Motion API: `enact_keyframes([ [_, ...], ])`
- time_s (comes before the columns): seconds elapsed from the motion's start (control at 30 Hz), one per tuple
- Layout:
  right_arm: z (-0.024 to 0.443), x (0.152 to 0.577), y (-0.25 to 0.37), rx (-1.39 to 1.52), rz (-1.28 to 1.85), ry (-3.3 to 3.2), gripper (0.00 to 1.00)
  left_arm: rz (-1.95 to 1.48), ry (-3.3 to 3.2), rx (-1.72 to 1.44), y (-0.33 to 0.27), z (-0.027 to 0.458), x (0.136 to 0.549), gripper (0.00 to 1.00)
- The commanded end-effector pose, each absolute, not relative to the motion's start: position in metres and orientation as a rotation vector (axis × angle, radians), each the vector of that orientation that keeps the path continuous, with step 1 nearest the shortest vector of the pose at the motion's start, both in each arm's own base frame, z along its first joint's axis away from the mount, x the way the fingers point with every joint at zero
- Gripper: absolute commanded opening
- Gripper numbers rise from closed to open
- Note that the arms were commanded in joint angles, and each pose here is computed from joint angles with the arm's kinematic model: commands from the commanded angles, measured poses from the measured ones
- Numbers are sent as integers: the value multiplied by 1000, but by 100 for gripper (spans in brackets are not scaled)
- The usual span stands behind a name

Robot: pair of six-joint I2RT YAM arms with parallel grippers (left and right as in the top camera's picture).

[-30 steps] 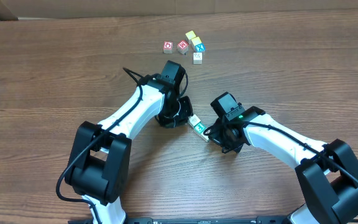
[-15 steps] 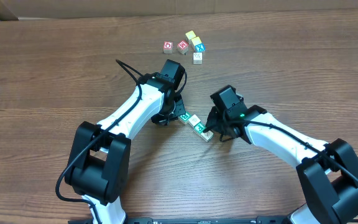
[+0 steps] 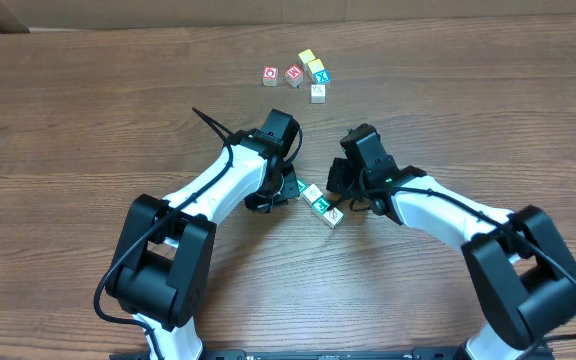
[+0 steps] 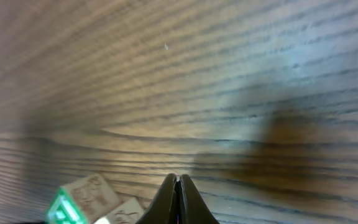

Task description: Flip 5 blocks

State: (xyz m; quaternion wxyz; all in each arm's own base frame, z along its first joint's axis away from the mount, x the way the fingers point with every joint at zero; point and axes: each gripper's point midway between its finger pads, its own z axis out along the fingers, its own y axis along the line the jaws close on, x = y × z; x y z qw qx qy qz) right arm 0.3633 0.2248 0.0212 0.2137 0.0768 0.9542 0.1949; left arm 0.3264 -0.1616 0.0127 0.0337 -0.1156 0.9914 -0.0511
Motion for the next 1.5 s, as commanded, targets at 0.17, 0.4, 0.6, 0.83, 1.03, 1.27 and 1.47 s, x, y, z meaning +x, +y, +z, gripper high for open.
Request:
enact_keyframes([
  [0.17,27,355,250,48,710,2670,4,-199,3014,-353,-167,15,332,4],
  [0.4,24,345,251,40,733,2716,4,-199,3012,-354,-167,15,332,4],
  [0.6,24,343,252,16,743,2720,4,-207,3001,-352,-168,16,335,4],
  [0.83,24,341,254,2,764,2724,4,-211,2995,-351,-168,15,336,4],
  [1.03,25,339,257,-39,779,2723,4,-213,2992,-350,-169,15,337,4],
  [1.27,25,339,257,-39,779,2722,4,-224,2980,-349,-170,16,340,4],
  [1.47,25,340,257,-38,779,2721,4,-233,2959,-345,-172,17,345,4],
])
